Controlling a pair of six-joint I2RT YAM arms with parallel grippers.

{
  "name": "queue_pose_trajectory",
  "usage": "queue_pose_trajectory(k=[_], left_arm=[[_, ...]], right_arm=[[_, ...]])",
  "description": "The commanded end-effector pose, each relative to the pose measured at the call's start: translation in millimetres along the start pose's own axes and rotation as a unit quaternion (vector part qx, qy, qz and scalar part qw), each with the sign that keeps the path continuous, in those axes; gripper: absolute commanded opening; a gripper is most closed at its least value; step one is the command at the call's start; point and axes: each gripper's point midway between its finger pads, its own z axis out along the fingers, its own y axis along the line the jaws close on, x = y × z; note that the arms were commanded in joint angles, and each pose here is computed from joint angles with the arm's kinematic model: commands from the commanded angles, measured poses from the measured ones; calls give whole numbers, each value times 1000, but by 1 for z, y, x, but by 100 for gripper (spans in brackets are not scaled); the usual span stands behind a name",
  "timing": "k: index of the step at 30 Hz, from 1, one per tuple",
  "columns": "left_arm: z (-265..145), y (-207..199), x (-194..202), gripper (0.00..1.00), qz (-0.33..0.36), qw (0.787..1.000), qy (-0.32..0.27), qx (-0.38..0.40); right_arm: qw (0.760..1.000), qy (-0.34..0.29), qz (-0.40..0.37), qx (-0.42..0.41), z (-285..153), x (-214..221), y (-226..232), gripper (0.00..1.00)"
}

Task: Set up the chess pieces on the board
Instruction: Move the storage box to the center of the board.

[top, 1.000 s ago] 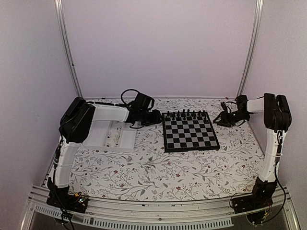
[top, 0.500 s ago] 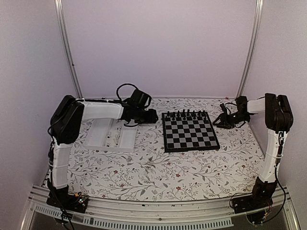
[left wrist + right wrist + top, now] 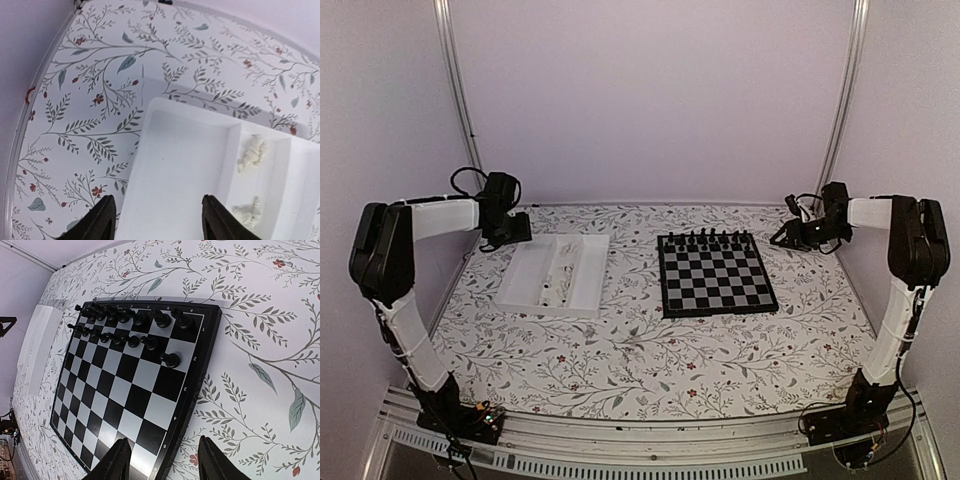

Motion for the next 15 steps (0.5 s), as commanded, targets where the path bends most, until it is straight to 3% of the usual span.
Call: queue_pose_trajectory(k=[1,10,15], left_arm=[[16,22,26,59,29,997,61,-39],[20,7,47,45,40,995,89,8],[21,10,72,28,37,993,116,4]], right_arm=[[1000,-10,-22,-3,-9,-1,10,49],[999,-16,-31,-13,-11,-1,16,49],[999,-13,-29,-19,-9,1,17,50]])
